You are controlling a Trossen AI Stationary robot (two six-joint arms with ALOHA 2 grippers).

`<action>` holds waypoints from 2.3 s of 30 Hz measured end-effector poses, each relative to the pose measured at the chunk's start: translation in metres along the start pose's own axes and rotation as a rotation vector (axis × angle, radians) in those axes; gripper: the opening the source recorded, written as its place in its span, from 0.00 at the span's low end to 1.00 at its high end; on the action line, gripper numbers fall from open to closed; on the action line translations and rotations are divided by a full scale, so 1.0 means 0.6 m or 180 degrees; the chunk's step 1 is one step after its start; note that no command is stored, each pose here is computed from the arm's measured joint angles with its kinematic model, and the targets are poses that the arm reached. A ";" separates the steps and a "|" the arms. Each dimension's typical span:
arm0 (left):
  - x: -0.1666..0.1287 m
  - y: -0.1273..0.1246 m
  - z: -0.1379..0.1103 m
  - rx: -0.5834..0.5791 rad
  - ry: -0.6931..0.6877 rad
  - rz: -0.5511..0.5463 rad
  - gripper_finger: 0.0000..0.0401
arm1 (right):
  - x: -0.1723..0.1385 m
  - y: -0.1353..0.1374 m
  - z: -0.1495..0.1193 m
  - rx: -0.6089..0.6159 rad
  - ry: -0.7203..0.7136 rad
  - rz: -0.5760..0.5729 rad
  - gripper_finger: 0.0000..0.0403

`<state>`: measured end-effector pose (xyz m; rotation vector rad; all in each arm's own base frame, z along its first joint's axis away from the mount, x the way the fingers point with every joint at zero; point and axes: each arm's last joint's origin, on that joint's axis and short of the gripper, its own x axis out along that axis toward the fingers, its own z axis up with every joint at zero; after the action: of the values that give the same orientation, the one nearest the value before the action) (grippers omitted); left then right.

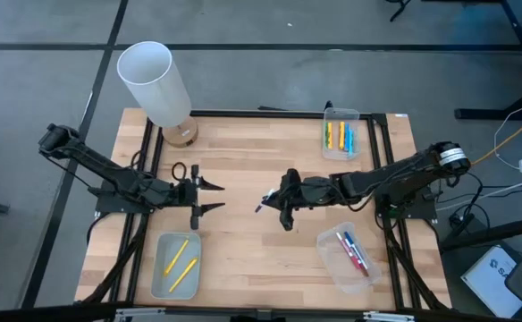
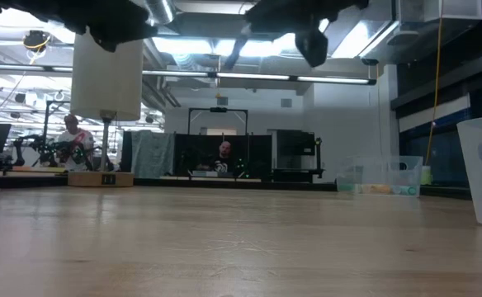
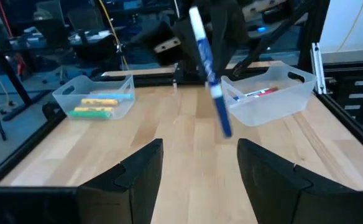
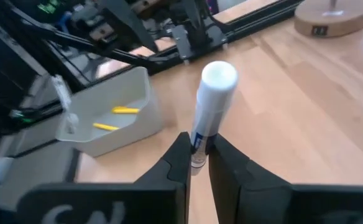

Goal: Pick & Place Markers
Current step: Put the dark blue marker pen into the bottom transparent bin

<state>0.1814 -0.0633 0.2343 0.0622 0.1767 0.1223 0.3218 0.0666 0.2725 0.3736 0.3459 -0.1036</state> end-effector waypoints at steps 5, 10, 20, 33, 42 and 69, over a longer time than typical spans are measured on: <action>-0.012 0.006 -0.001 -0.0003 0.0101 -0.0079 0.51 | -0.029 0.001 0.014 0.0202 0.0076 0.0110 0.09; -0.025 0.008 0.003 -0.0077 0.0106 -0.0410 0.51 | -0.056 -0.002 0.021 0.0431 0.0206 0.0130 0.09; -0.049 0.023 -0.039 -0.0241 -0.0470 -0.0995 0.51 | -0.093 -0.010 0.016 0.0928 0.0667 0.0095 0.10; -0.061 0.058 -0.106 -0.0524 -0.0702 -0.1052 0.51 | -0.123 -0.026 0.020 0.1742 0.1451 0.0521 0.09; -0.063 0.061 -0.117 -0.0491 -0.0776 -0.1070 0.51 | -0.137 -0.043 -0.008 0.1958 0.2314 0.0359 0.09; -0.061 0.063 -0.121 -0.0452 -0.0710 -0.0907 0.51 | -0.186 -0.013 -0.069 0.2874 0.3705 -0.0547 0.09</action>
<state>0.1280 -0.0267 0.1722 -0.0909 -0.0473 -0.1562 0.2030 0.0790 0.2728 1.2999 1.5005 -0.2037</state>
